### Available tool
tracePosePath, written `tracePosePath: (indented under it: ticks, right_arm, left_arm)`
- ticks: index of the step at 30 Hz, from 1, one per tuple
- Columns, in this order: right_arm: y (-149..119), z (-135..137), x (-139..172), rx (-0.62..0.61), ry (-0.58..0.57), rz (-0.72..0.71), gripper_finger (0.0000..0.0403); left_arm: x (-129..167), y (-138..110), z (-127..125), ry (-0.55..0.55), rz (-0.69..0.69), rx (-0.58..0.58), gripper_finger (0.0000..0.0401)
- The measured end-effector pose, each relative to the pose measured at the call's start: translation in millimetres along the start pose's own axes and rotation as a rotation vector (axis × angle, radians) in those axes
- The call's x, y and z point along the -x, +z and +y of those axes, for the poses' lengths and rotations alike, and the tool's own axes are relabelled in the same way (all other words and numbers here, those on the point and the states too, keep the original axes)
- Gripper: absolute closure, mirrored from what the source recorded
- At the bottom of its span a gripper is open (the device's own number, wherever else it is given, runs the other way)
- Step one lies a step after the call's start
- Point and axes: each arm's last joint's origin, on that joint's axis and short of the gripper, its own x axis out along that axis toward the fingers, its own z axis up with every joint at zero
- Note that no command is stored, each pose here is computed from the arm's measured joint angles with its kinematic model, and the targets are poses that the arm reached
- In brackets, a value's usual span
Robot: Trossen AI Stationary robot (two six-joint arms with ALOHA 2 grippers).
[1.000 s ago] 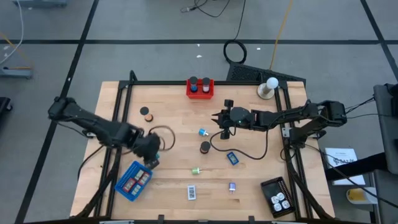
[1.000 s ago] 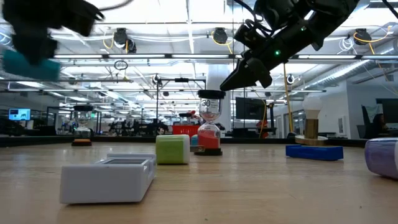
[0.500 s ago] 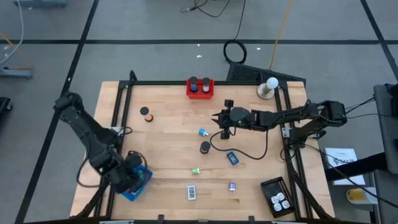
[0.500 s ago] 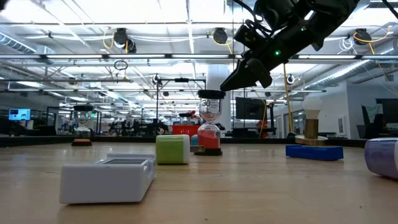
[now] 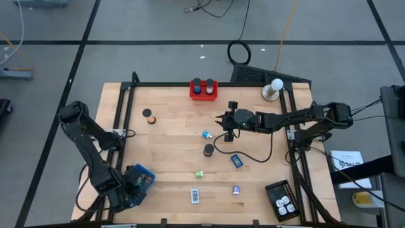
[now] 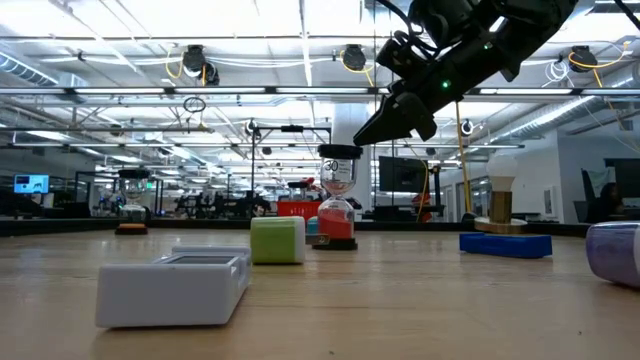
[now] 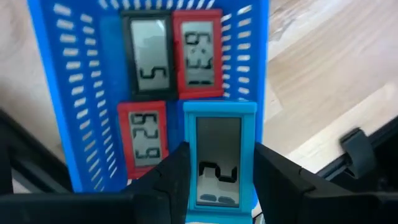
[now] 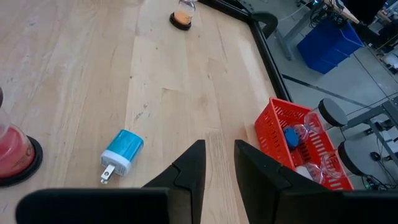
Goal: Pick & Place Office items
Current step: Put the light blue digital timer into the blue bin
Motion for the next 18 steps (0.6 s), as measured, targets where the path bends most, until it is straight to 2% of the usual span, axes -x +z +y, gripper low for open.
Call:
tracePosePath:
  ticks: [8, 18]
  right_arm:
    - [1.5, 1.6, 0.1, -0.010, 0.067, -0.035, 0.0328]
    - [1.5, 1.6, 0.1, -0.010, 0.066, -0.035, 0.0328]
  left_arm:
    - [-17.2, -8.8, 3.1, 0.067, -0.097, 0.036, 0.0254]
    - [-34.4, -17.1, -4.0, 0.068, -0.072, 0.022, 0.0254]
